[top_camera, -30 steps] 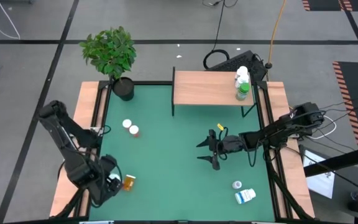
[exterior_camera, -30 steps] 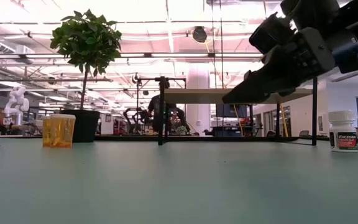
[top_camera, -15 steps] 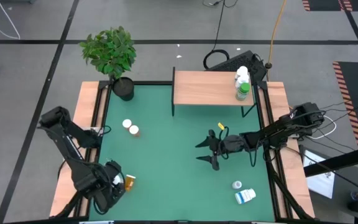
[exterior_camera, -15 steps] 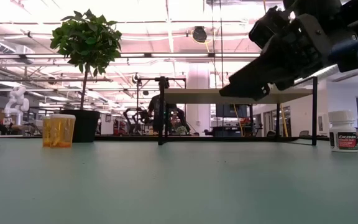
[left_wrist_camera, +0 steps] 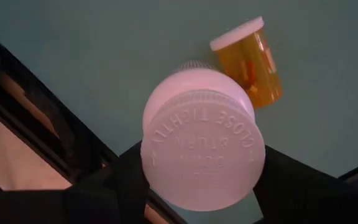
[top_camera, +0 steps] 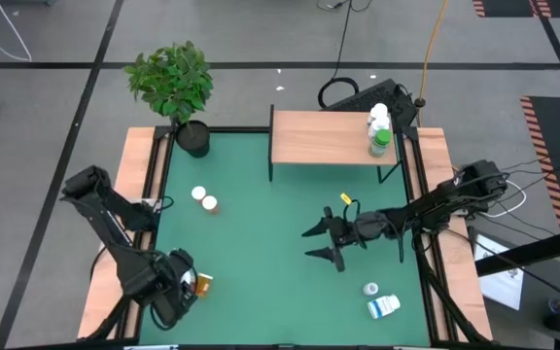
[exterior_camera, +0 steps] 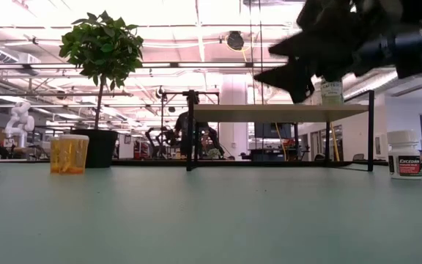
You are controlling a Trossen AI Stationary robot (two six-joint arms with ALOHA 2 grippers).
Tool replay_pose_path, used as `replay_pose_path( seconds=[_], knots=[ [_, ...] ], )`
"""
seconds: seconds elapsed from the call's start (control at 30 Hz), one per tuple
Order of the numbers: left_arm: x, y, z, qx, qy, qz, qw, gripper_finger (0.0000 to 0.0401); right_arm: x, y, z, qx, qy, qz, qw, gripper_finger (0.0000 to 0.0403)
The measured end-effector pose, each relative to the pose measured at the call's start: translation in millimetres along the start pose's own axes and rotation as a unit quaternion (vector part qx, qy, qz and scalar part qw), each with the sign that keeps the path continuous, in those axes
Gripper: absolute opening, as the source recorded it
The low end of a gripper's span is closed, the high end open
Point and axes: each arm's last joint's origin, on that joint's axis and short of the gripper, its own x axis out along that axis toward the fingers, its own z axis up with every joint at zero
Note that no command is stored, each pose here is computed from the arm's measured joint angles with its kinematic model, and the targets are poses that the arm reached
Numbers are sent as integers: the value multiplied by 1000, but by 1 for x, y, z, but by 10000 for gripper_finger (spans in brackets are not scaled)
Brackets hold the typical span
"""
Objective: Pick and place medicine bottles onto shelf by color
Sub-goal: Put the violet pill bottle on the shelf
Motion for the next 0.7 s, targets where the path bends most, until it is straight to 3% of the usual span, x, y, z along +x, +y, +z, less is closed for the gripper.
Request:
replay_pose_path(
  seconds=[0.2, 0.3, 0.53, 0.7],
  knots=[
    [-36, 4, 29, 19, -51, -47, 997, 230, 19, 19, 15, -42, 13, 7, 999, 265],
    [-46, 0, 46, 47, -77, -71, 993, 230, 27, 22, 14, -29, 21, -16, 999, 275],
    [-48, -23, 105, 126, -169, -161, 964, 230, 32, 24, 5, -34, 17, -12, 999, 279],
    [-36, -37, 145, 173, -202, -167, 949, 230, 32, 25, -1, -8, 46, 14, 999, 279]
  ],
)
